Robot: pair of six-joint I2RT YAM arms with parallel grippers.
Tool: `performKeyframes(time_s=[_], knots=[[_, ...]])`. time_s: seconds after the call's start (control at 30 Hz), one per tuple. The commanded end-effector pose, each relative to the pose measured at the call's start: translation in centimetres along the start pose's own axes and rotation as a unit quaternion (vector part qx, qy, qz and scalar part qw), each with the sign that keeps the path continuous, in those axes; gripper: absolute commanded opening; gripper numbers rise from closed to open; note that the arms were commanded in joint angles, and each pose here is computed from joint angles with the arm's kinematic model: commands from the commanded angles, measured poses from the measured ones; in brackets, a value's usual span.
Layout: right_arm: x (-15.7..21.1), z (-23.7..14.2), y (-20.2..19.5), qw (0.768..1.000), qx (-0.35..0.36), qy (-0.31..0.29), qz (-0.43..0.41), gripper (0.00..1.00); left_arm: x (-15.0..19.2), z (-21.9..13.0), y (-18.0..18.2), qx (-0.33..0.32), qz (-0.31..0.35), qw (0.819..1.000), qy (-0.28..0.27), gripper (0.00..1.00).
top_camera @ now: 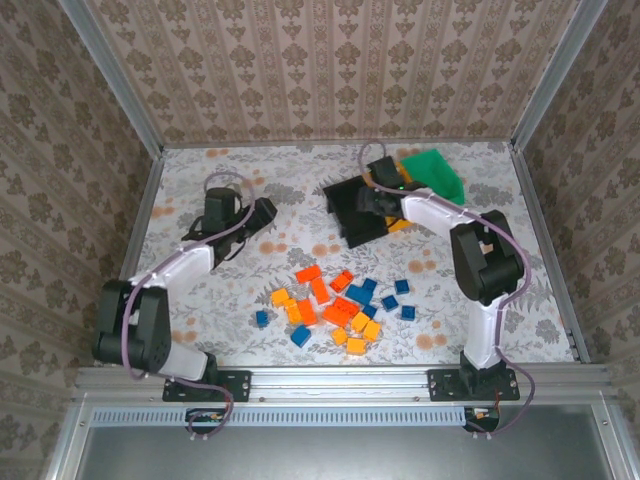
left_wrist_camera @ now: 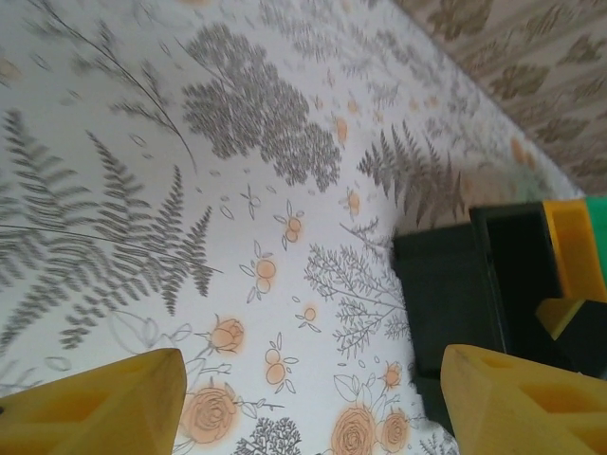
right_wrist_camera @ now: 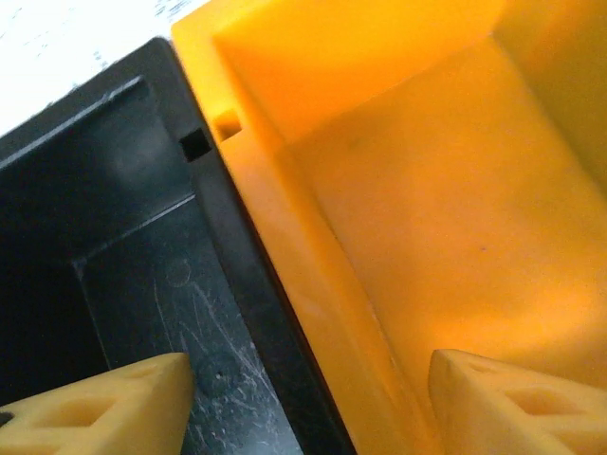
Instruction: Sort the legos into containers by color
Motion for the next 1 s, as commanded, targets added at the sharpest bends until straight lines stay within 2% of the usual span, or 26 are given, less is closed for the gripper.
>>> performKeyframes(time_s=[0.0,0.13,0.23,0.43,0.77,0.97], knots=[[2.1,0.9,2.0,0.999,0.018,0.008,0.036,0.66,-1.5,1.4,-2.5,0.045,0.010,0.999,-0.003,0.72],[4.1,0.3,5.0,0.998,0.004,-0.002,0.067,0.66,-1.5,3.0,-2.7,0.050,0.003,0.999,0.016,0.70],[4.8,-0.3,7.0,0.996,-0.001,-0.013,0.083,0.60,-1.4,2.7,-2.2,0.043,-0.009,0.999,0.013,0.70],[5.5,0.0,9.2,0.996,0.024,-0.021,0.079,0.45,-0.9,-0.2,-0.5,0.028,-0.028,0.999,0.006,0.72],[7.1,0.2,11.1,0.997,0.050,-0.027,0.057,0.27,-0.3,-5.2,0.6,0.012,-0.025,1.000,-0.012,0.74],[8.7,-0.2,12.2,0.998,0.052,-0.023,0.030,0.25,-0.2,-7.1,0.5,0.013,-0.020,0.999,-0.026,0.77]])
Point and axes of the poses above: each hand's point on the last joint's axis, 136 mm out from that joint toward the fingers, its own z axis out along the fingers, its own y axis along the line the jaws close on, x = y × z, the point moved 7 cm from there along -z, back along the fingers, and after that the axes turned 10 degrees about z, right-handed, at the moved point
